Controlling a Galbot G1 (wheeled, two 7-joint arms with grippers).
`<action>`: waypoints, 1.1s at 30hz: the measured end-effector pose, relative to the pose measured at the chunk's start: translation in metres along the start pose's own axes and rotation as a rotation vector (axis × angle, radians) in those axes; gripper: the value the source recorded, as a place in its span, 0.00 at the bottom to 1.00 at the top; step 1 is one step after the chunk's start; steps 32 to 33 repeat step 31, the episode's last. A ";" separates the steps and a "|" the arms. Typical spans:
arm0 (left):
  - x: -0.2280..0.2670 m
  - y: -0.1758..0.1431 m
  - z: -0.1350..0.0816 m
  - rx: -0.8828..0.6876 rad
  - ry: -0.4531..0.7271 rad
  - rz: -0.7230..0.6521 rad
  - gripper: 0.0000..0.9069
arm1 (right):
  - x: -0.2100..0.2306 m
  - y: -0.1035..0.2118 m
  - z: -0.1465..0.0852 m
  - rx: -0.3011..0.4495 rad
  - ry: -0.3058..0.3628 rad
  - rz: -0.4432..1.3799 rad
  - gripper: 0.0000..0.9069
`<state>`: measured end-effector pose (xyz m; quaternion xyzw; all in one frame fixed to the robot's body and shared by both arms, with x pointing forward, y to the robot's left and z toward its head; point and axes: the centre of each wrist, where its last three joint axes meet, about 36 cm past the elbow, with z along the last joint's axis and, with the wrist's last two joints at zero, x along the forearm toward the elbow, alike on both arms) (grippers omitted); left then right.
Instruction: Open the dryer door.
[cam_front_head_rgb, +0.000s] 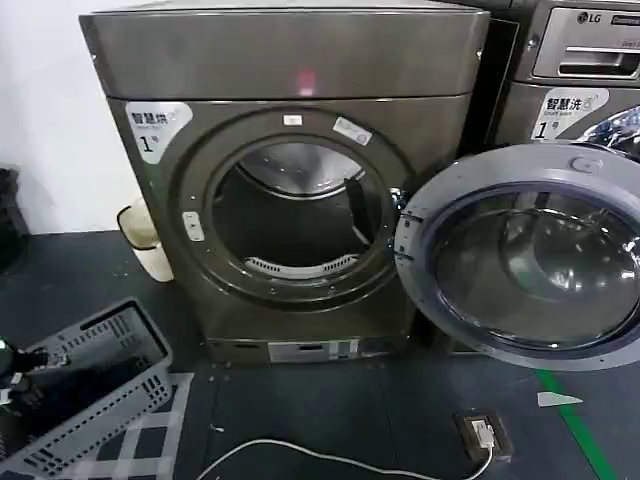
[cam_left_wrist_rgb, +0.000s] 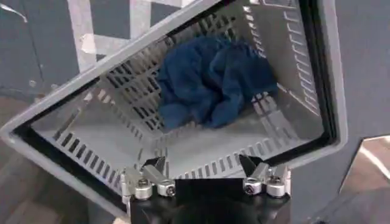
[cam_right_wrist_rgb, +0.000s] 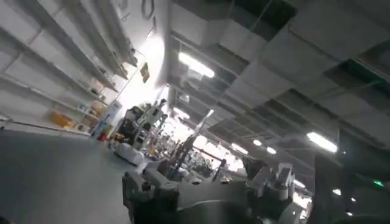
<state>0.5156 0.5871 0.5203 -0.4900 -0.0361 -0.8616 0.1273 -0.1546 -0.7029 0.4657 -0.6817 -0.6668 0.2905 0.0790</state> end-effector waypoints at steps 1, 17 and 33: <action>0.000 0.000 0.001 0.003 0.001 -0.003 1.00 | 0.000 0.000 0.001 0.001 0.002 0.001 1.00; -0.004 -0.015 -0.003 0.029 -0.018 0.029 1.00 | -0.002 -0.013 0.008 0.004 0.041 0.083 1.00; -0.001 -0.018 -0.001 0.037 -0.014 0.027 1.00 | 0.003 -0.015 0.013 -0.013 0.083 0.102 1.00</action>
